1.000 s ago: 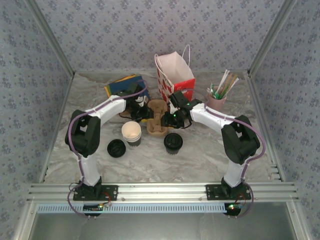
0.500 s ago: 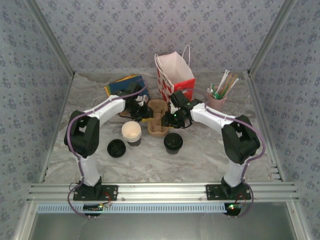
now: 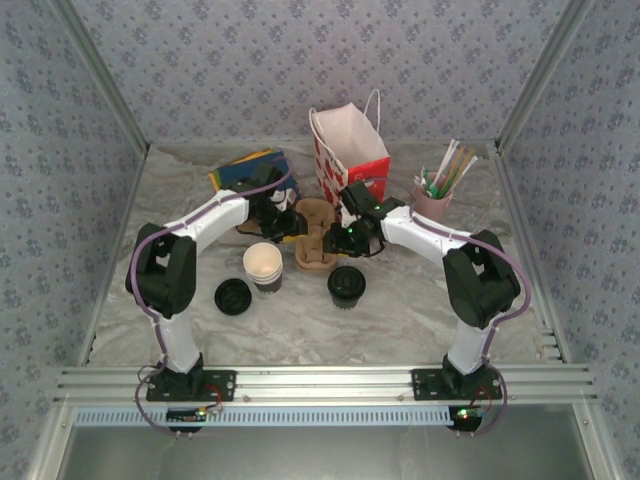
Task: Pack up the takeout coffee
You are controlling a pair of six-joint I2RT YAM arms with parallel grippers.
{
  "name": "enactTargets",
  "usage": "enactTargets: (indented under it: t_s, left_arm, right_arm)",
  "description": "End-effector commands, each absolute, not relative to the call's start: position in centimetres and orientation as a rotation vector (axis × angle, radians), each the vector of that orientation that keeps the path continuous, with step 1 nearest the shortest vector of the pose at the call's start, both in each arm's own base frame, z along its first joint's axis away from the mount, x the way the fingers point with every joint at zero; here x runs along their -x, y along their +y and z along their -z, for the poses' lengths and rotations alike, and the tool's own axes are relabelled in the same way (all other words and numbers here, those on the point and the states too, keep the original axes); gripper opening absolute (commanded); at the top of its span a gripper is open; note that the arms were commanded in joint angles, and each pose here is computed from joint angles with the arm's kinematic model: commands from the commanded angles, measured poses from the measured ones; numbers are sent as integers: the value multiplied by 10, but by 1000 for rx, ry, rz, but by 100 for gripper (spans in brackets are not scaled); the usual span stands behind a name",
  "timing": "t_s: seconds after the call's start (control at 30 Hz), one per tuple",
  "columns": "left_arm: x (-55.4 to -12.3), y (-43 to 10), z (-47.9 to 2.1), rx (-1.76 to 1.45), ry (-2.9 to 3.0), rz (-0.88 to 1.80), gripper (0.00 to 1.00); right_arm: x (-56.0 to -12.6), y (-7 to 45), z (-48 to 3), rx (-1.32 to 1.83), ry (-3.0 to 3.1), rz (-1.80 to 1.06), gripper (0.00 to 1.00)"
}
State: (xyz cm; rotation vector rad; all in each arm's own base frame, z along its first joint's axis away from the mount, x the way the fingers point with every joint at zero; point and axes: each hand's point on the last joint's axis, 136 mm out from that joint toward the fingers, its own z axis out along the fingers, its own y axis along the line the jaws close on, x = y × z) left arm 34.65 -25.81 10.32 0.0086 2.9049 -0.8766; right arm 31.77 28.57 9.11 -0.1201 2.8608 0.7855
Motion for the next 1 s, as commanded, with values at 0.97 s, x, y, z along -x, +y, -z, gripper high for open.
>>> enactTargets:
  t_s: [0.97]
  left_arm:
    - [-337,-281,-109,-38,2897,1140,38]
  right_arm:
    - [-324,296,-101,160,2826,-824,36]
